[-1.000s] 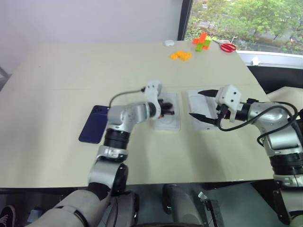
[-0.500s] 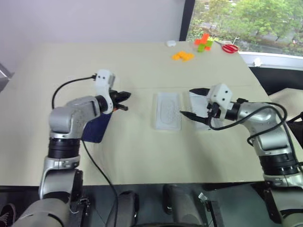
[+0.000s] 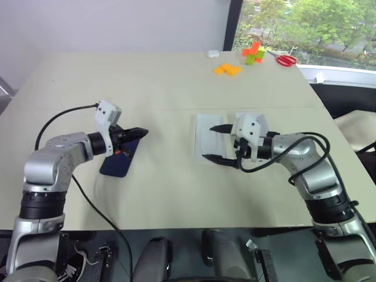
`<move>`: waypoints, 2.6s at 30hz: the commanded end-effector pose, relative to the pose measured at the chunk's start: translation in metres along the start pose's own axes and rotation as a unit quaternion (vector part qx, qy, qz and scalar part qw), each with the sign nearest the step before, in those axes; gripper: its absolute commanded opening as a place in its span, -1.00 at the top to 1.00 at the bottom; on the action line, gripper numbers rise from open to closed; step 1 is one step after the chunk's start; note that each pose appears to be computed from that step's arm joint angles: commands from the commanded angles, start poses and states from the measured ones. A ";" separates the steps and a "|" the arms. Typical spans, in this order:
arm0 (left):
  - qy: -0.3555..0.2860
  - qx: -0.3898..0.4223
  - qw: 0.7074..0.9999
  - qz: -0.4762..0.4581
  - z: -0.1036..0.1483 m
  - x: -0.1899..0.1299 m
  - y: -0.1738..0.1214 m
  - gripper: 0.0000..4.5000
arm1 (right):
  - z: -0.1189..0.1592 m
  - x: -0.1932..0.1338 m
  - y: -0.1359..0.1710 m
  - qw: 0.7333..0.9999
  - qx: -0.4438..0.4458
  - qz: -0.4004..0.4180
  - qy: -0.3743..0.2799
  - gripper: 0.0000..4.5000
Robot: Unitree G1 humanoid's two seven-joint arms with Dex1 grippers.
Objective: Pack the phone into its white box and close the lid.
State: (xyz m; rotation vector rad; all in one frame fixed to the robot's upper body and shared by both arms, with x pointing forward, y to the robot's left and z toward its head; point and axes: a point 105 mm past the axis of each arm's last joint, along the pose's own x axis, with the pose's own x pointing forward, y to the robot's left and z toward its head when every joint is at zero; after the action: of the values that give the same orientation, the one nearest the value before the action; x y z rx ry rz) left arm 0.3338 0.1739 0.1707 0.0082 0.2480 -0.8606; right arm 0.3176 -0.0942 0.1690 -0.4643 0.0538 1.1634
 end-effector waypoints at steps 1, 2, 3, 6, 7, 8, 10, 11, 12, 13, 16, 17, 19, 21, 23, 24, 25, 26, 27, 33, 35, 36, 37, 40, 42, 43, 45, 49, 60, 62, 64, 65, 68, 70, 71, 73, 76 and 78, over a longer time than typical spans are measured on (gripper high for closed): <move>-0.025 0.019 0.998 -0.051 0.013 -0.006 -0.020 0.97 | 0.019 -0.001 -0.007 0.999 -0.023 -0.011 -0.019 -1.00; -0.023 0.007 0.998 -0.058 0.012 -0.008 -0.023 0.97 | 0.019 -0.001 -0.008 0.999 -0.029 -0.014 -0.017 -1.00; -0.022 0.002 0.998 -0.062 0.011 -0.009 -0.025 0.87 | 0.019 -0.002 -0.009 0.999 -0.031 -0.015 -0.016 -1.00; -0.032 0.000 0.999 -0.043 0.012 -0.016 -0.017 0.37 | 0.021 -0.001 -0.013 0.999 -0.036 -0.027 -0.021 -1.00; -0.035 -0.009 0.998 -0.051 0.014 -0.018 -0.019 0.18 | 0.019 0.000 -0.011 0.999 -0.038 -0.021 -0.017 -1.00; -0.037 -0.010 0.998 -0.052 0.016 -0.020 -0.019 -0.06 | 0.017 0.001 -0.009 0.999 -0.040 -0.017 -0.014 -1.00; -0.046 -0.007 0.997 -0.066 0.020 -0.023 -0.023 -0.48 | 0.016 0.002 -0.008 0.999 -0.036 -0.014 -0.014 -1.00; -0.052 0.004 0.996 -0.079 0.022 -0.027 -0.026 -0.72 | 0.018 0.003 -0.008 0.999 -0.027 -0.014 -0.019 -1.00; -0.054 0.007 0.994 -0.096 0.023 -0.032 -0.029 -0.94 | 0.019 0.004 -0.009 0.999 -0.022 -0.015 -0.020 -1.00; -0.054 0.009 0.993 -0.107 0.023 -0.035 -0.032 -0.98 | 0.019 0.004 -0.009 0.999 -0.019 -0.015 -0.021 -1.00; -0.043 0.020 0.995 -0.082 0.018 -0.037 -0.023 -0.98 | 0.015 0.004 -0.010 1.000 -0.014 -0.013 -0.010 -1.00; -0.042 0.031 0.996 -0.075 0.019 -0.037 -0.021 -0.98 | 0.013 0.005 -0.008 1.000 -0.009 -0.005 -0.003 -1.00; -0.053 0.048 0.995 -0.075 0.023 -0.038 -0.023 -0.98 | 0.010 0.008 -0.004 1.000 -0.010 0.007 0.006 -1.00; -0.058 0.038 0.995 -0.076 0.024 -0.040 -0.022 -0.98 | 0.016 0.011 -0.004 1.000 -0.006 0.007 -0.005 -1.00; -0.037 0.039 0.998 -0.023 0.015 -0.044 -0.002 -0.98 | 0.026 0.013 -0.007 1.000 -0.002 0.002 -0.022 -1.00; -0.029 0.024 0.999 0.004 0.011 -0.047 0.009 -0.98 | 0.030 0.015 -0.009 1.000 -0.011 -0.006 -0.029 -1.00; -0.027 0.019 0.999 0.025 0.009 -0.050 0.017 -0.98 | 0.033 0.017 -0.012 0.999 -0.025 -0.017 -0.035 -1.00; -0.029 0.015 0.999 0.034 0.009 -0.051 0.021 -0.98 | 0.035 0.019 -0.014 0.998 -0.034 -0.024 -0.040 -1.00; -0.030 0.015 0.999 0.039 0.009 -0.052 0.023 -0.98 | 0.036 0.020 -0.015 0.998 -0.040 -0.029 -0.042 -1.00; -0.059 -0.150 0.984 0.075 0.014 -0.072 0.048 -0.98 | 0.049 0.059 -0.003 0.990 -0.106 -0.045 -0.079 -1.00; -0.038 -0.158 0.980 0.118 0.007 -0.078 0.062 -0.99 | 0.050 0.067 -0.004 0.988 -0.112 -0.058 -0.083 -0.88; -0.027 -0.151 0.977 0.145 0.003 -0.083 0.071 -1.00 | 0.049 0.072 -0.005 0.986 -0.128 -0.067 -0.078 -0.75; -0.020 -0.146 0.976 0.162 0.001 -0.087 0.077 -1.00 | 0.048 0.076 -0.005 0.985 -0.140 -0.073 -0.074 -0.58; 0.010 -0.165 0.966 0.198 -0.010 -0.095 0.089 -1.00 | 0.049 0.083 -0.005 0.979 -0.164 -0.090 -0.076 0.05; 0.014 -0.189 0.960 0.208 -0.015 -0.099 0.094 -1.00 | 0.054 0.091 -0.001 0.974 -0.184 -0.100 -0.087 0.53; 0.014 -0.197 0.957 0.211 -0.017 -0.100 0.096 -1.00 | 0.056 0.093 0.000 0.972 -0.193 -0.104 -0.089 0.76; 0.019 -0.219 0.951 0.218 -0.025 -0.105 0.101 -1.00 | 0.050 0.103 0.009 0.967 -0.220 -0.100 -0.080 0.99; 0.044 -0.250 0.945 0.204 -0.038 -0.103 0.101 -1.00 | 0.044 0.120 0.026 0.959 -0.263 -0.076 -0.076 0.99; 0.130 -0.397 0.906 0.075 -0.064 -0.081 0.064 -1.00 | 0.039 0.134 0.040 0.958 -0.270 -0.055 -0.079 0.99; 0.153 -0.403 0.900 0.059 -0.074 -0.077 0.058 -1.00 | 0.037 0.133 0.043 0.959 -0.269 -0.049 -0.079 0.99; 0.158 -0.414 0.895 0.051 -0.080 -0.072 0.056 -1.00 | 0.039 0.133 0.043 0.960 -0.262 -0.050 -0.082 0.99; 0.156 -0.417 0.894 0.046 -0.081 -0.069 0.055 -1.00 | 0.039 0.133 0.044 0.960 -0.263 -0.050 -0.083 0.99; 0.153 -0.431 0.889 0.016 -0.081 -0.059 0.047 -1.00 | 0.032 0.135 0.044 0.957 -0.279 -0.044 -0.070 0.99; 0.161 -0.432 0.887 0.003 -0.082 -0.052 0.042 -1.00 | 0.027 0.136 0.044 0.954 -0.291 -0.040 -0.059 0.99; 0.160 -0.433 0.887 -0.002 -0.082 -0.050 0.040 -1.00 | 0.026 0.137 0.043 0.953 -0.296 -0.039 -0.056 0.99; 0.156 -0.436 0.886 -0.006 -0.082 -0.046 0.039 -1.00 | 0.020 0.139 0.042 0.949 -0.311 -0.035 -0.045 0.99; 0.155 -0.437 0.886 0.006 -0.084 -0.044 0.042 -1.00 | 0.007 0.147 0.044 0.938 -0.345 -0.024 -0.017 0.99; 0.153 -0.435 0.887 0.011 -0.084 -0.043 0.044 -1.00 | 0.002 0.152 0.045 0.932 -0.362 -0.018 -0.005 0.99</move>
State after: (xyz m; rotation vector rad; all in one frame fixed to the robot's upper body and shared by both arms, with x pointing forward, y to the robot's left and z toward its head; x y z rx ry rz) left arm 0.3256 0.2498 0.1135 -0.6844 0.8365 -0.6907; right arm 0.3397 0.0436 0.1034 -1.0715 -0.3353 1.1315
